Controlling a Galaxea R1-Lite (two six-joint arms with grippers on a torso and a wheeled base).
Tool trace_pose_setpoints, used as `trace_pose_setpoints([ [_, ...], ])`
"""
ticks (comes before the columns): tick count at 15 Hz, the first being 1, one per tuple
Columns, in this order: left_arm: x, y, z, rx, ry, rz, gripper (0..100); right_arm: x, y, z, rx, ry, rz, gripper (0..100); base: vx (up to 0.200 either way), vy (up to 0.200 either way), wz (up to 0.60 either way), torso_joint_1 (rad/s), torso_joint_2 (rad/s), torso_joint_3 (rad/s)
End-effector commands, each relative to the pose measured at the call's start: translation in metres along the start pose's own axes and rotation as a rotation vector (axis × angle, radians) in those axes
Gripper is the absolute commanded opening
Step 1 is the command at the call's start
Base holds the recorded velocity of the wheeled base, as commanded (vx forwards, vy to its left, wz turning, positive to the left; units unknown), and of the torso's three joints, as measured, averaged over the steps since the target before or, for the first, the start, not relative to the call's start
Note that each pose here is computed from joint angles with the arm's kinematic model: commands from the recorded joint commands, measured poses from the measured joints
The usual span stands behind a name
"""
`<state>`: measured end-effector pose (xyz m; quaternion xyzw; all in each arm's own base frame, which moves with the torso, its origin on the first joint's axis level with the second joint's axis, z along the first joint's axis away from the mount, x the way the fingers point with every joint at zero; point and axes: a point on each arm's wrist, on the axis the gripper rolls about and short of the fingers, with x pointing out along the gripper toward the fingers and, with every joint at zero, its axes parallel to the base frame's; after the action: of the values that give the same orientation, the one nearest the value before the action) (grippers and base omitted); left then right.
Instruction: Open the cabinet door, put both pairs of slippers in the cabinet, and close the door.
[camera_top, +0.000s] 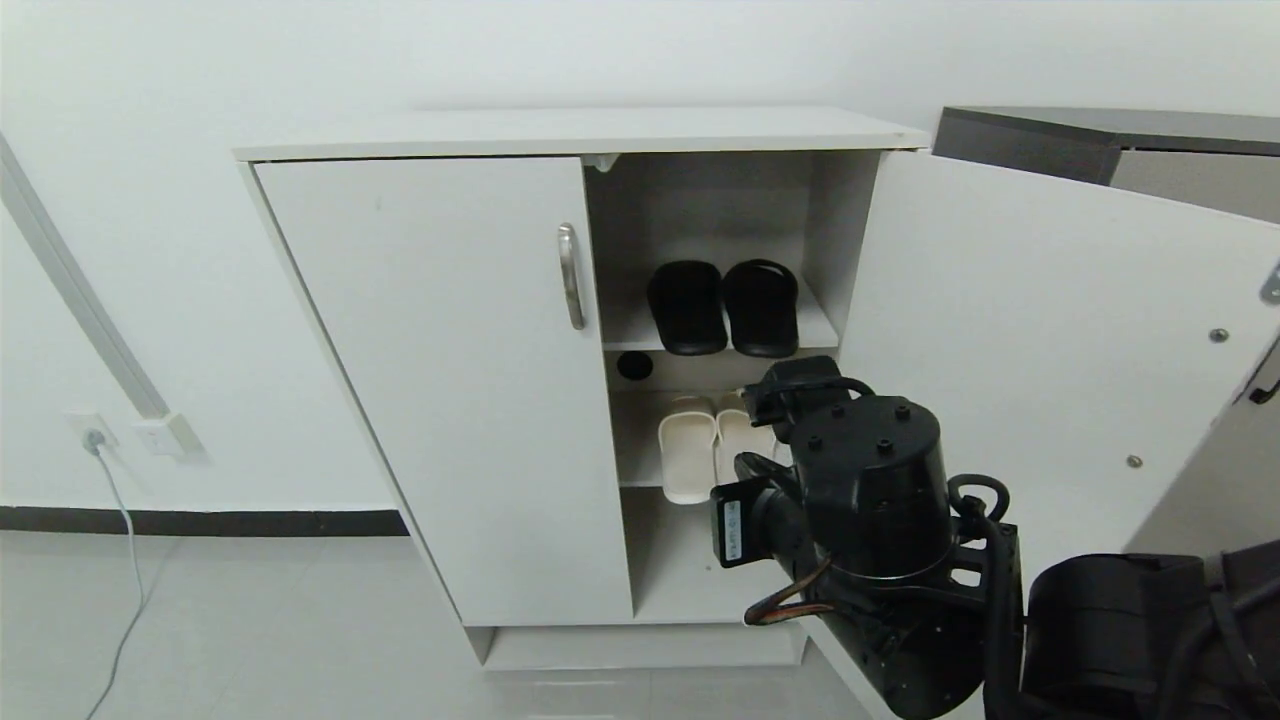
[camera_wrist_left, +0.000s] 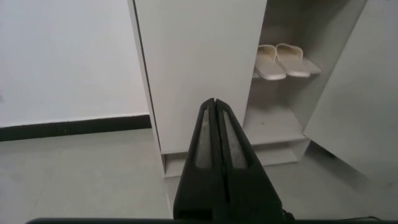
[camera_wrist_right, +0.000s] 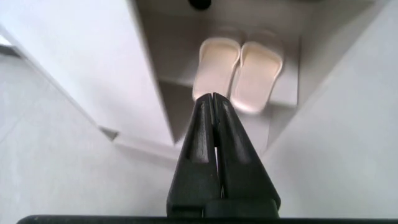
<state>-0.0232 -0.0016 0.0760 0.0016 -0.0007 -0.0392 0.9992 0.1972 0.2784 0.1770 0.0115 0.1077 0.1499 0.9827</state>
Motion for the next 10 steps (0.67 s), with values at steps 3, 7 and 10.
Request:
trace_pose_setpoints([
  [3,0.0,0.0,0.0,0.0,0.001,0.0,0,0.002,-0.002,-0.008,-0.016,0.022,-0.003,0,-0.2,0.0,0.0,0.002,0.0,0.002],
  [7,0.0,0.0,0.0,-0.002,0.001,0.0,0,0.009,-0.007,-0.015,-0.036,0.042,-0.027,0,-0.15,0.0,0.0,-0.001,0.0,0.003],
  [10,0.0,0.0,0.0,-0.002,0.001,0.0,0,0.009,-0.008,-0.015,-0.036,0.042,-0.028,0,0.0,0.0,0.0,0.0,0.0,0.0],
])
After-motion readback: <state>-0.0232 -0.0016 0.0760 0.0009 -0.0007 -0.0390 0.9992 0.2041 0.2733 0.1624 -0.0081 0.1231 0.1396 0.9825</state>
